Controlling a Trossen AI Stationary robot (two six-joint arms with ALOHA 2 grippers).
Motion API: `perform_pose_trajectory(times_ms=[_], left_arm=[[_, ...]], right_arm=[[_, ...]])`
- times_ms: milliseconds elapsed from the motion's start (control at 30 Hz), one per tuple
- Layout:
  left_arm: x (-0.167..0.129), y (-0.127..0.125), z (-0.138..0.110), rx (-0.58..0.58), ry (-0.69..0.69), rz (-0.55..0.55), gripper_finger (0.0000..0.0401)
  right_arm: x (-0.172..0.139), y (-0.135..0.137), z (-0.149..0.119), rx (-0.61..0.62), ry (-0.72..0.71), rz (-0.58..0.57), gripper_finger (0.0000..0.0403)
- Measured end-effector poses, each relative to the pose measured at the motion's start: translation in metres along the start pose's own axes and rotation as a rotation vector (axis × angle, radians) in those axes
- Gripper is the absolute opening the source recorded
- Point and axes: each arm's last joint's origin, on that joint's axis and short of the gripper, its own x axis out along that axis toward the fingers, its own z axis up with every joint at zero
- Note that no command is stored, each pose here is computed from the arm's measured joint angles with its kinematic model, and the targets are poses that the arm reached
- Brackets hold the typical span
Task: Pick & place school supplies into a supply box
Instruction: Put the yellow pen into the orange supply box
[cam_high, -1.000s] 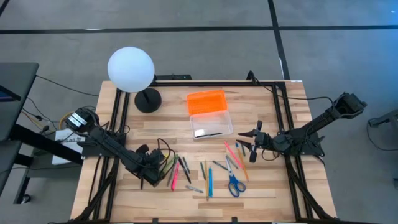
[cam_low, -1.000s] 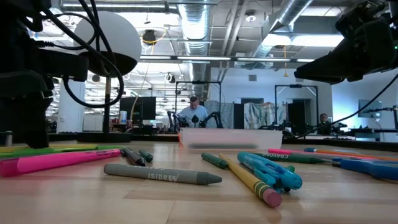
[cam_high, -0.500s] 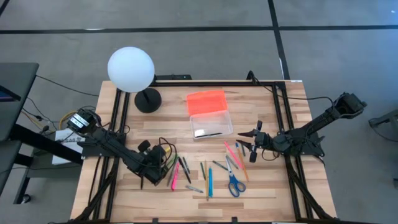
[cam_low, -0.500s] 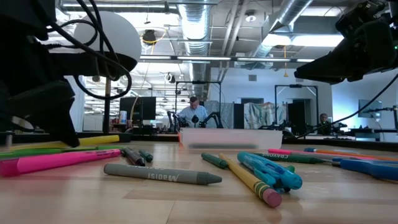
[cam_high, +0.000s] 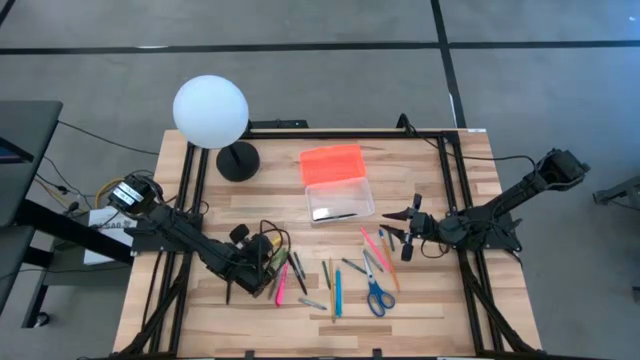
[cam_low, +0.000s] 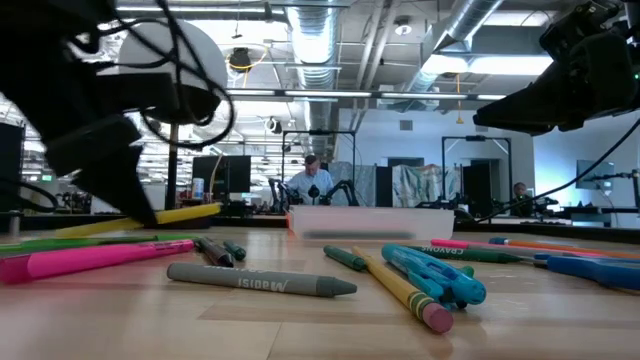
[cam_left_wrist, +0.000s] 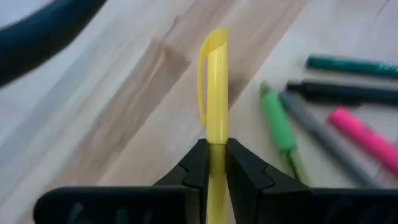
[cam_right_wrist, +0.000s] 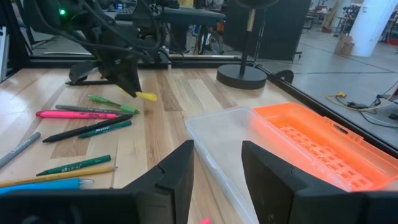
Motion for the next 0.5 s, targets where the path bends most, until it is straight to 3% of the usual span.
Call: perform_pose_trajectory(times_ms=[333, 500], left_arm=[[0.011, 0.001, 0.061, 0.154, -0.099, 0.031, 0.0031], [0.028, 0.009, 0.100, 0.187, -0.180, -0.029, 0.0031]], right_arm=[[0.000, 0.000, 0.000, 0.000, 0.000, 0.000, 0.0127], [0.000, 0.000, 0.000, 0.000, 0.000, 0.000, 0.0127]])
